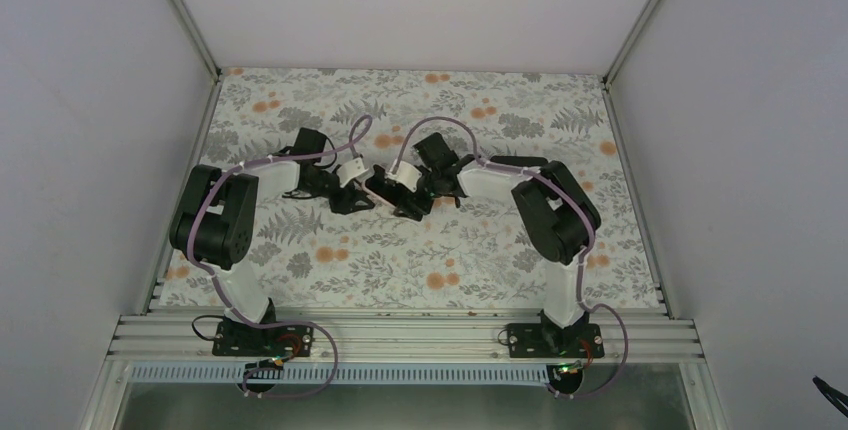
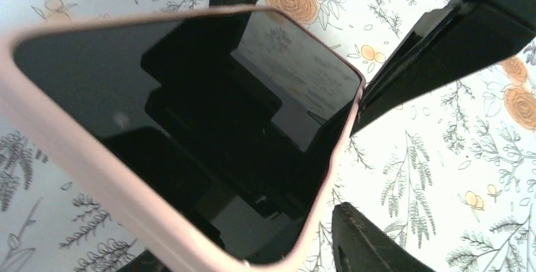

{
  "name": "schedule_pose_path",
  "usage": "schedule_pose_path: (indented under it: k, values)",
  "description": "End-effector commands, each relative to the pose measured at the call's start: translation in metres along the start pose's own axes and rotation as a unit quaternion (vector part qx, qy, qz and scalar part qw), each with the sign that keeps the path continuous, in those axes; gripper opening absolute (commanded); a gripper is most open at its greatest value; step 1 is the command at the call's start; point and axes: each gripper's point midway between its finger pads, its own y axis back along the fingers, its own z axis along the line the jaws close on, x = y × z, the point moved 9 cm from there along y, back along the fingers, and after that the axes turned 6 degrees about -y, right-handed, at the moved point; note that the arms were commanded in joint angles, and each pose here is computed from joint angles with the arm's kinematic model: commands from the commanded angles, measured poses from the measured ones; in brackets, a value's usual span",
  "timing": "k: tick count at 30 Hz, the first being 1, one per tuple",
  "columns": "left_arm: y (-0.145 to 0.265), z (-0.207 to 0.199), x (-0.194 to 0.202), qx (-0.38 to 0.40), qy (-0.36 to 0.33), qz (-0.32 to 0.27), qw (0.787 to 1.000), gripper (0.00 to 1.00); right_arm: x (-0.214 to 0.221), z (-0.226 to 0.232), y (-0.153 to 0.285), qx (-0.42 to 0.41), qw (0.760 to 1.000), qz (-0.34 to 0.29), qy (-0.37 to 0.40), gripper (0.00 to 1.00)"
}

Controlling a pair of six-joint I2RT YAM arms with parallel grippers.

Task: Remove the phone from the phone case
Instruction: Pick up the phone at the center of the board.

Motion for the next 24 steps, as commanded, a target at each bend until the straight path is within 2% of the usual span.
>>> schedule_pose_path:
  k: [1,8,11,18,24]
  values:
    - [0.003,-0.008,-0.004,0.031,-0.015,-0.004,0.999,0.50,-0.028,-0.008,0.039,0.036,0.997,-0.069,0.012,0.66]
    - [0.024,-0.036,0.006,0.058,-0.030,0.031,0.997,0.79,-0.030,-0.021,0.084,0.080,0.992,-0.096,0.016,0.69]
    - [0.046,-0.040,-0.002,0.061,-0.029,0.014,0.998,0.99,-0.032,-0.020,0.099,0.119,0.987,-0.103,0.036,0.68]
    - [0.100,-0.028,-0.050,0.076,-0.012,-0.095,0.992,1.00,-0.033,-0.015,0.124,0.213,0.967,-0.122,0.071,0.69]
    - [0.103,-0.007,-0.082,0.102,0.016,-0.158,0.982,1.00,-0.039,0.002,0.127,0.270,0.947,-0.131,0.112,0.68]
